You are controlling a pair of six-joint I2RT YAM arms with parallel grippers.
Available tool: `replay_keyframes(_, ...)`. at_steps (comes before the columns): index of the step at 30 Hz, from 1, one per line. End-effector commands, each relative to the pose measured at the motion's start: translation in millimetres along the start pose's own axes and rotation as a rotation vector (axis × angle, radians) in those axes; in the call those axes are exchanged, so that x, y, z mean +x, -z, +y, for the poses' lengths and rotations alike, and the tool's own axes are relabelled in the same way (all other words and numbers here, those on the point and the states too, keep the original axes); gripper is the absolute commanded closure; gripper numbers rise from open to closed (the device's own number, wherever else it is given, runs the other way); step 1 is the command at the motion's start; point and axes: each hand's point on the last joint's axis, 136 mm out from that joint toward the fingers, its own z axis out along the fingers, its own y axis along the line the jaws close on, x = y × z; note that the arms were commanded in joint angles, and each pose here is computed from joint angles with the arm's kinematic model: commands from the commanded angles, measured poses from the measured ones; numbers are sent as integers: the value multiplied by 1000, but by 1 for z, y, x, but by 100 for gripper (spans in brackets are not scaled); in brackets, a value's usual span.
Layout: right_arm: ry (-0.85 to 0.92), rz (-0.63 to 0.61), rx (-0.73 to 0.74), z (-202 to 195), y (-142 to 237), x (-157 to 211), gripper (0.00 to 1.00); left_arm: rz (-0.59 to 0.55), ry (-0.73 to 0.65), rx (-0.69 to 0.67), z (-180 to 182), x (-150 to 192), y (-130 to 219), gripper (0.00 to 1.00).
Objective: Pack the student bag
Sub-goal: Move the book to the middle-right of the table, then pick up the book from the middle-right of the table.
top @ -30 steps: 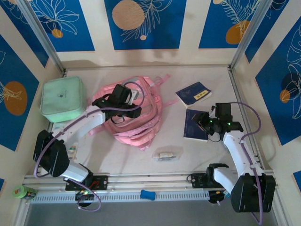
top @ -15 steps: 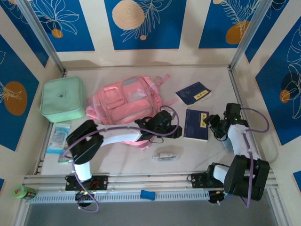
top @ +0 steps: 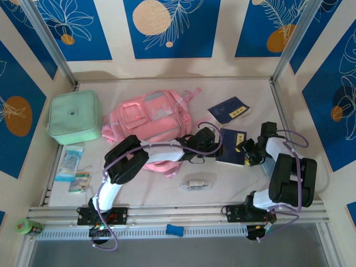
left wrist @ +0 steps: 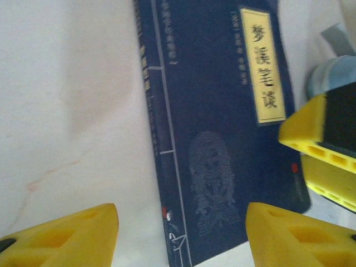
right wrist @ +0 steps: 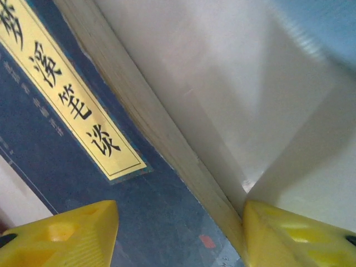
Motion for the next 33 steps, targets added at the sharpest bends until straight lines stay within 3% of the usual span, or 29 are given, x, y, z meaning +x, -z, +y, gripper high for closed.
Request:
replay_keyframes(1, 40, 56, -100, 29, 2, 19, 40, 0, -5, -33, 18, -11, -1, 38)
replay_keyframes(4, 89, 89, -142, 46, 5, 34, 40, 26, -1, -56, 32, -11, -3, 39)
replay_keyframes(12, 80, 10, -77, 26, 11, 6, 41, 61, -41, -70, 34, -15, -11, 40)
replay_keyframes(19, 96, 69, -86, 26, -8, 12, 45, 133, -16, 37, 15, -3, -26, 48)
replay_keyframes(26, 127, 126, -109, 37, -21, 22, 46, 164, 1, 25, 21, 7, -29, 49)
replay_keyframes(33, 192, 125, -145, 54, -9, 30, 48, 167, 4, -5, 29, 11, -29, 49)
